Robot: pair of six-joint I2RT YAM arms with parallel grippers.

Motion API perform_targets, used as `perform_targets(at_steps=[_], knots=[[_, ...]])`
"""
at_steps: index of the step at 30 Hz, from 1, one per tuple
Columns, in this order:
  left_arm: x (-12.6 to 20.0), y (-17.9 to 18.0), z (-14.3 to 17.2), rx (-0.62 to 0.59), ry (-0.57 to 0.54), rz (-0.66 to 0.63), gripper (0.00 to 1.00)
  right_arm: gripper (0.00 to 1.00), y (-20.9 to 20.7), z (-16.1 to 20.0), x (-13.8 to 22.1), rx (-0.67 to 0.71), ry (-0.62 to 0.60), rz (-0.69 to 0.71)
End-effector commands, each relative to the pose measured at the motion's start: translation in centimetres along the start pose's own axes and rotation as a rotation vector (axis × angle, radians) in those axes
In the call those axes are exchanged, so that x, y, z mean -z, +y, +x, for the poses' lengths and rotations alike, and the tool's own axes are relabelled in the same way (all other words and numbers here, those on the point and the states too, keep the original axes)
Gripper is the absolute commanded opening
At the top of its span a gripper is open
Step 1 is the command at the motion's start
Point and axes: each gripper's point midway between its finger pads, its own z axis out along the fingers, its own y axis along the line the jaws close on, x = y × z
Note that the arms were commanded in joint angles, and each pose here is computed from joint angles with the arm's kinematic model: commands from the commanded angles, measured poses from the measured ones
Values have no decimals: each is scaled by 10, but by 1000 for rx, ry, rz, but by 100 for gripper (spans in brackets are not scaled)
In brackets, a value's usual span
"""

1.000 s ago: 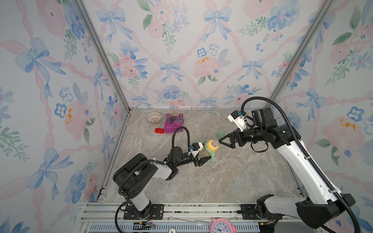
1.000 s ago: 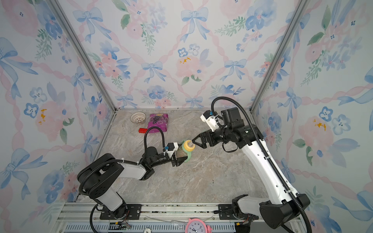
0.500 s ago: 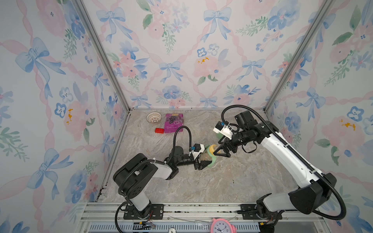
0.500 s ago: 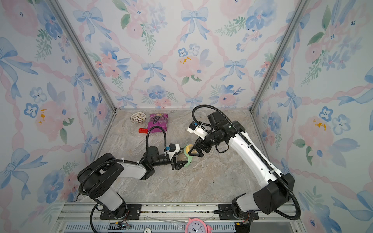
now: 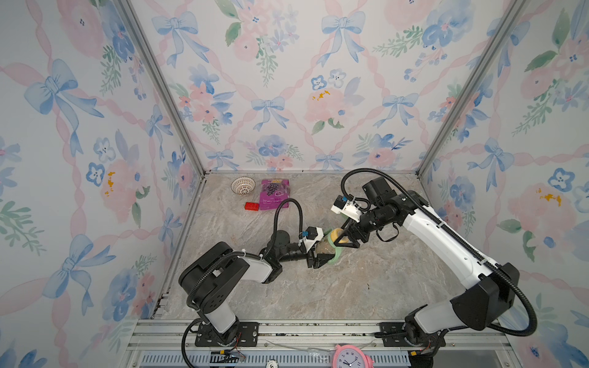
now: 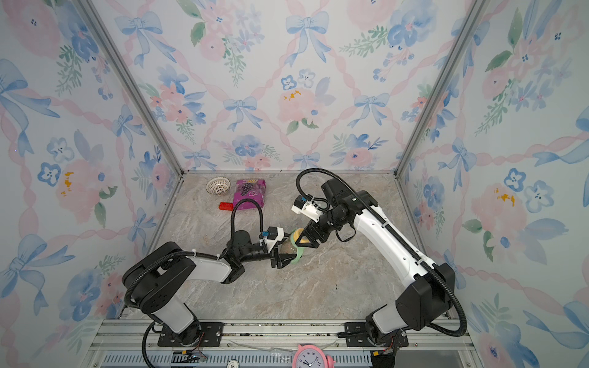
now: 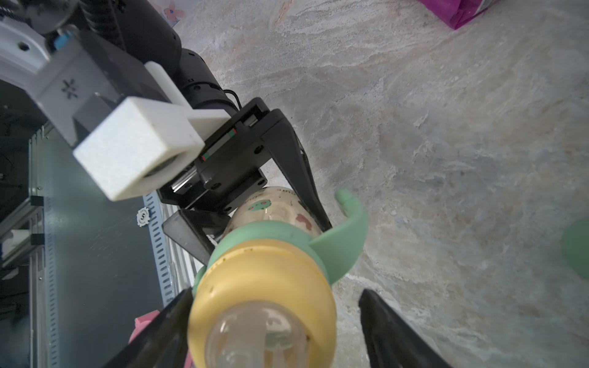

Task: Assemble the baby bottles
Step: Screw the nipple onto the baby bottle.

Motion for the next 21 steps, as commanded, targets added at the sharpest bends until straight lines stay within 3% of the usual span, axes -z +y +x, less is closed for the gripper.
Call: perform_targets(at_steps=[1, 6, 9, 10, 11, 12, 13, 14, 15, 16, 17, 21], knots=[[-4, 1, -11, -22, -32, 13, 0, 71, -1, -2, -4, -12, 3, 0], [-4, 6, -6, -30, -20, -18, 0, 55, -2, 0, -7, -42, 22, 1], [-3, 24, -6, -60, -18, -129, 0, 45, -12, 2, -12, -137, 33, 45], [-3, 34, -5, -112, -12, -212, 0, 43, -21, -2, -14, -228, 15, 77], [0, 51, -5, -208, 11, -379, 0, 52, -40, -11, -15, -408, -30, 157], [3, 64, -5, -329, 58, -549, 0, 47, -60, -17, -14, -636, -91, 214], [3, 75, -3, -448, 115, -684, 0, 44, -68, -23, -21, -939, -176, 154], [5, 85, -4, -500, 117, -761, 0, 60, -67, -38, -27, -1102, -291, 28], [6, 84, -3, -529, 101, -762, 0, 69, -71, -51, -18, -1220, -420, -48], [5, 81, -2, -559, 80, -745, 0, 80, -75, -62, -1, -1293, -539, -98], [6, 83, 0, -548, 67, -748, 0, 91, -74, -65, 16, -1300, -573, -82], [8, 78, 2, -446, 26, -676, 0, 99, -63, -56, 67, -1204, -577, 112]])
